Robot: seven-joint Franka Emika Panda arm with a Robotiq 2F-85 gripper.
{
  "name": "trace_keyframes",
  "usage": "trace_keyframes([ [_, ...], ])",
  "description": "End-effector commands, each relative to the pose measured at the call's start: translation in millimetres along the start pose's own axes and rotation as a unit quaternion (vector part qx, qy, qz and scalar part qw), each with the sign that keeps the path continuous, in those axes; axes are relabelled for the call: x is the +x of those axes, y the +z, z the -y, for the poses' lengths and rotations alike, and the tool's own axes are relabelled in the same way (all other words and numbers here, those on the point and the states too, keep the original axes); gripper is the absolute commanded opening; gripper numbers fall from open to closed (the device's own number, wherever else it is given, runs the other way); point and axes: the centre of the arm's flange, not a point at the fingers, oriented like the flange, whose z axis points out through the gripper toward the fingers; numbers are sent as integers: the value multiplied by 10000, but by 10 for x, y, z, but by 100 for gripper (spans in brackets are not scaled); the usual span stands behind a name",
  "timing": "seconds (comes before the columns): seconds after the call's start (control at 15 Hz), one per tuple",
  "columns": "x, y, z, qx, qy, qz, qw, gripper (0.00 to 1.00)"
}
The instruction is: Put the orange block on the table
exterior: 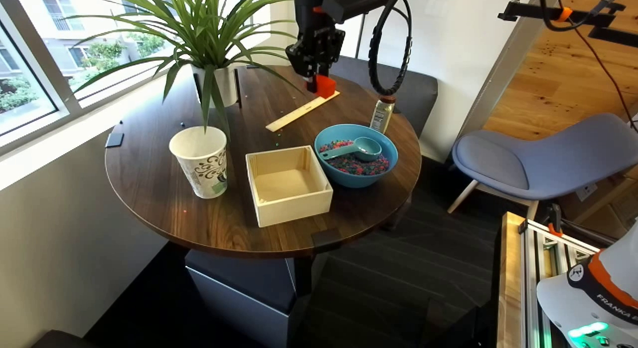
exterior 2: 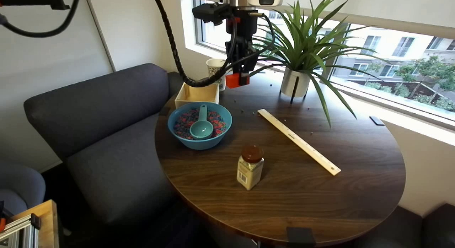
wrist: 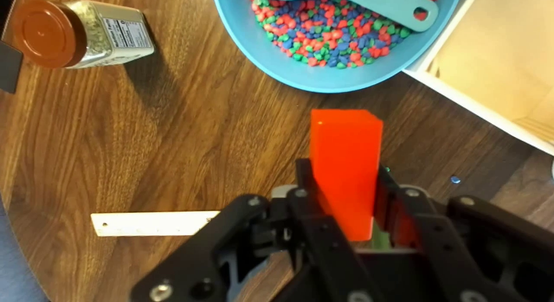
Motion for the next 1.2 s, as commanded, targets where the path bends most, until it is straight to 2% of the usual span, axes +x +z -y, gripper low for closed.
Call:
trace_keyframes([
  [0.0,321,21,-346,2,145,105,9998,8],
  [0.2,494,255,-669,-27,318,303,9990,8],
  [0.47,493,715,-960,19,491,717,9962,8],
  [0.6,451,854,-1072,153,572,661,9961,8],
  [1.13,421,1284,-1172,381,678,845,9934,8],
])
